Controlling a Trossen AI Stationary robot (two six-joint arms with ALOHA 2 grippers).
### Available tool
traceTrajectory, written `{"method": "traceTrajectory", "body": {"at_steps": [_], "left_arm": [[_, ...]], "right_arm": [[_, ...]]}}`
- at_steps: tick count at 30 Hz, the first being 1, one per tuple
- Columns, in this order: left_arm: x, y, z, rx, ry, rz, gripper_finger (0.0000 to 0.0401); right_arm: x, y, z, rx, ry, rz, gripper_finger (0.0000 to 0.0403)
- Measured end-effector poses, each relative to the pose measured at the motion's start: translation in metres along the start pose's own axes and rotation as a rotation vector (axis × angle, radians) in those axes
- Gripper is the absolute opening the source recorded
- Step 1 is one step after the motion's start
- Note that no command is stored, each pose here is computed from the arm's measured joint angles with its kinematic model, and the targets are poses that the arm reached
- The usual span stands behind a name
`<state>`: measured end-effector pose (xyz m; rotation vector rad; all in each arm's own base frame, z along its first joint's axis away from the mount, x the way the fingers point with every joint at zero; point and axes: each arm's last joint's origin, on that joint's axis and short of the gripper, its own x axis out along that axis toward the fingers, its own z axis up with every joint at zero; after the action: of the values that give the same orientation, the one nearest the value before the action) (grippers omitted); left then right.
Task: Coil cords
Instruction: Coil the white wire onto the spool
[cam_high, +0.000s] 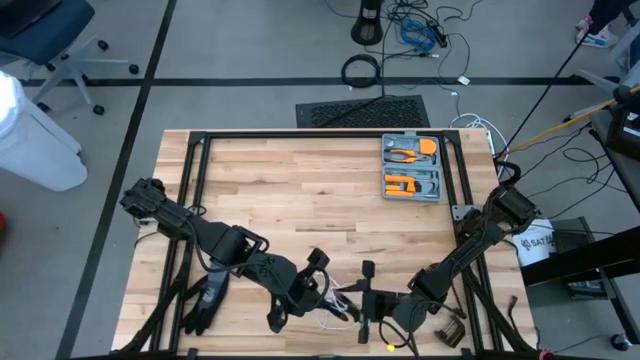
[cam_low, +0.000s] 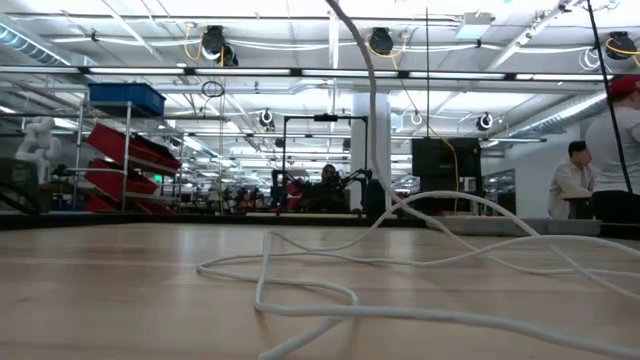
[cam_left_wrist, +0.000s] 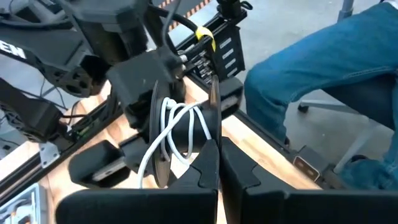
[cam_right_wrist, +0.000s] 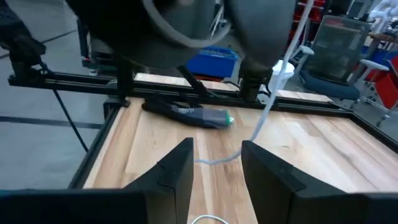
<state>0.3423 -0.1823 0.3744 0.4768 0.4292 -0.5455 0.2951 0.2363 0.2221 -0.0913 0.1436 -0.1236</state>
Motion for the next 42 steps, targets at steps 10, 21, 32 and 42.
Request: {"method": "traceTrajectory", "body": {"at_steps": [10, 21, 32, 42], "left_arm": [[0.000, -0.001, 0.002, -0.001, -0.013, 0.008, 0.0000], [0.000, -0.007, 0.002, 0.003, 0.012, 0.029, 0.0000], [-0.001, -0.007, 0.000, 0.009, 0.070, 0.110, 0.0000], [-0.001, -0.009, -0.007, -0.031, 0.146, 0.112, 0.0000]], "right_arm": [[0.017, -0.012, -0.006, 0.016, 0.005, -0.067, 0.0118], [0.011, -0.005, -0.006, -0.018, 0.002, -0.041, 0.0007], [-0.020, 0.023, -0.008, -0.025, -0.003, 0.067, 0.0001], [-0.053, 0.043, -0.009, -0.003, -0.019, 0.013, 0.0000]]}}
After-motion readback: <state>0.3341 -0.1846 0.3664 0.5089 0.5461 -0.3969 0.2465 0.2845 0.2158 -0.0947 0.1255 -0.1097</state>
